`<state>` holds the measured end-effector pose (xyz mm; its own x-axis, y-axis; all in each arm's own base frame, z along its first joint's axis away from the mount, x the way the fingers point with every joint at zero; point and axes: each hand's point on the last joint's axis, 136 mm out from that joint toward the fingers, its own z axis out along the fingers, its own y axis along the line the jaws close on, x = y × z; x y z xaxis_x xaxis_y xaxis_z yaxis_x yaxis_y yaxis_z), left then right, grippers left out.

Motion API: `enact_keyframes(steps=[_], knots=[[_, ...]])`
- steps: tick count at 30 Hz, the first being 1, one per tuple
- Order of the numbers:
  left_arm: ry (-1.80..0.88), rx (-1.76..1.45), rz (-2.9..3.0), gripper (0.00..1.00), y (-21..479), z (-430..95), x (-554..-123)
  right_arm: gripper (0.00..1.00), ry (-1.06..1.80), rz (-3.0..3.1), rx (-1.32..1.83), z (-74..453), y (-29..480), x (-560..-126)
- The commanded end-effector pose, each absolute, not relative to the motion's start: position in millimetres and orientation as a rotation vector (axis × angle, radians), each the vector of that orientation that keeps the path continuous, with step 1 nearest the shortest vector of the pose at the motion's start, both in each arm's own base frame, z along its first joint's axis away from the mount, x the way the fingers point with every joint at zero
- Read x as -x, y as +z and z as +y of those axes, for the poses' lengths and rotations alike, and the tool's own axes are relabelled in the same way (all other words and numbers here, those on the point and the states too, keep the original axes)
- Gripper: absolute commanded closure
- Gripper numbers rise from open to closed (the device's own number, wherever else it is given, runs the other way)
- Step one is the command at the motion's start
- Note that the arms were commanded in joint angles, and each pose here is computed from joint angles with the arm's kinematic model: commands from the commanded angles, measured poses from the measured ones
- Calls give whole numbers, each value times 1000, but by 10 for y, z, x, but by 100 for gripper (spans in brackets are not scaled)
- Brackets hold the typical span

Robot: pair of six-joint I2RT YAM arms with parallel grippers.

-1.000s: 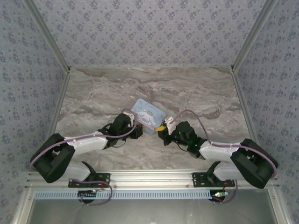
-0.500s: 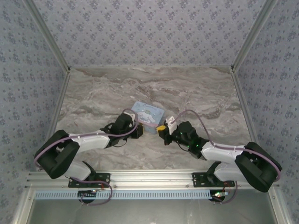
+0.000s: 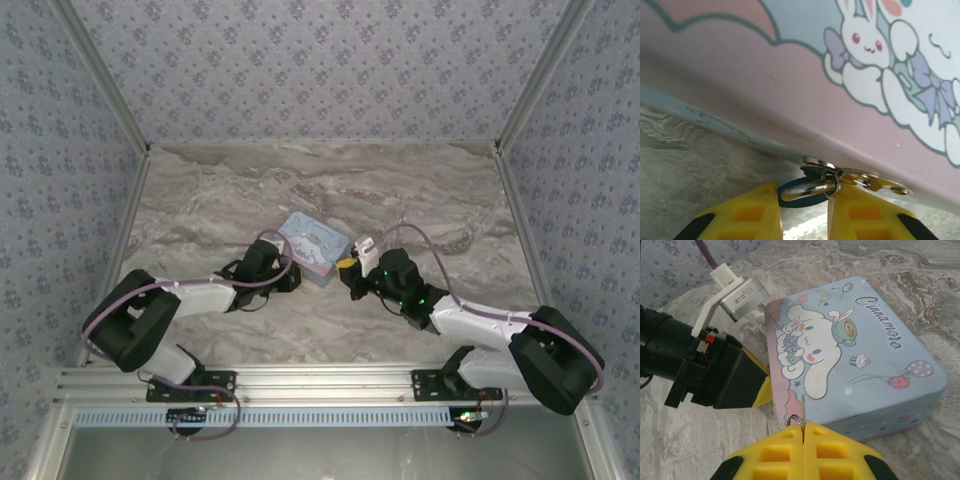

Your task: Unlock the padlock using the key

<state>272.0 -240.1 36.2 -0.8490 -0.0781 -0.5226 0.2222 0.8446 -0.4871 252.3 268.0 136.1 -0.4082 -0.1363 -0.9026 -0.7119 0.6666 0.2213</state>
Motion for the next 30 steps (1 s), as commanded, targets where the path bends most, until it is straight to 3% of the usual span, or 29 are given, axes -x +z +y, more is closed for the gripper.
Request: enact_keyframes(steps=[1, 9, 19, 30], knots=[[-755, -161, 2429, 75, 423, -2423, -2810, 100, 755, 1917, 626, 2732, 1467, -2634], [-725, -212, 2414, 61, 353, -2401, -2861, 100, 807, 1949, 577, 2907, 1497, -2811], [-704, -249, 2412, 55, 259, -2411, -2887, 100, 805, 2043, 505, 2995, 1286, -2977], [-650, -390, 2363, 55, 185, -2465, -2919, 100, 774, 2094, 511, 2986, 1119, -3002]])
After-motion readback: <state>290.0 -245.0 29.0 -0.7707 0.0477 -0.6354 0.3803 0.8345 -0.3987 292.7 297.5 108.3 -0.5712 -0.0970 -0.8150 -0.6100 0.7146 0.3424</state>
